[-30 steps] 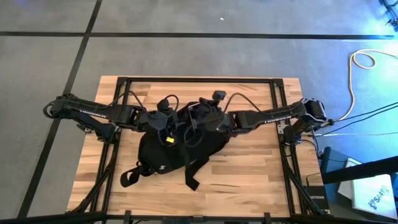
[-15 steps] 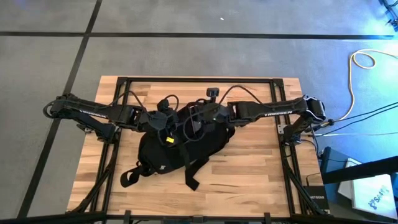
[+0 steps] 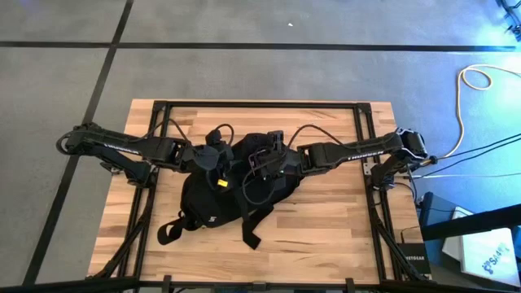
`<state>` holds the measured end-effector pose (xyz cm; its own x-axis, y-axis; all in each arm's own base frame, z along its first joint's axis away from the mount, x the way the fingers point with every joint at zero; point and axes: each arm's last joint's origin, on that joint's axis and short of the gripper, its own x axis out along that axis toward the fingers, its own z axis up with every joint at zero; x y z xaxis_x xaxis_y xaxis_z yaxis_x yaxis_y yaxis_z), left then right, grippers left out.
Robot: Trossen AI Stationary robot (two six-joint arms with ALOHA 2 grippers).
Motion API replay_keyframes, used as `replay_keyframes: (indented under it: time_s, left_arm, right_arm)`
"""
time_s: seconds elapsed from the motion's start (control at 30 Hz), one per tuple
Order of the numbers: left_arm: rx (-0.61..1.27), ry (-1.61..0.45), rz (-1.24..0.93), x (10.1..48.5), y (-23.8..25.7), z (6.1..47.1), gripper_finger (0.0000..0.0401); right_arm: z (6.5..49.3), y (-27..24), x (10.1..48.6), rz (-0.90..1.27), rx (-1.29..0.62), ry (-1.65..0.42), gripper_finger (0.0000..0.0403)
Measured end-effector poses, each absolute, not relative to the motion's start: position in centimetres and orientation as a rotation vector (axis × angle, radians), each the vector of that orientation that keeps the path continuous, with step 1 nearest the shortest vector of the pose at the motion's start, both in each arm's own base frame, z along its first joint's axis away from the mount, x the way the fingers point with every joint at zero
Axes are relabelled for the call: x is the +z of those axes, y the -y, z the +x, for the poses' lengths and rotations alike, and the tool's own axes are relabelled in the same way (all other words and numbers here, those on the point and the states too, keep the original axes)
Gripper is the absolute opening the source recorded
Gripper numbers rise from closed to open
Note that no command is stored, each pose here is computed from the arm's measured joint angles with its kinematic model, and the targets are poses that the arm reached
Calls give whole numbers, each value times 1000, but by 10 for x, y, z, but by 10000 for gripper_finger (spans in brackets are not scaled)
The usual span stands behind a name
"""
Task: Unpack backpack
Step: Put the pink cellphone into the black backpack
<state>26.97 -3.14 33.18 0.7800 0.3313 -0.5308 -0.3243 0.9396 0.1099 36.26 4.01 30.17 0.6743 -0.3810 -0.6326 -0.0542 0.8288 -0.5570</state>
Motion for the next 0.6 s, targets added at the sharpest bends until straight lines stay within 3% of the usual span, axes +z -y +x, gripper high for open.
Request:
replay_keyframes:
  time_s: [0.27,0.6]
  left_arm:
    - [354,-576,13,332,31,270,6]
    - [355,-577,13,332,31,270,5]
  right_arm:
    - [360,-43,313,-662,-446,-804,0]
    - [358,-32,291,-576,-389,-859,0]
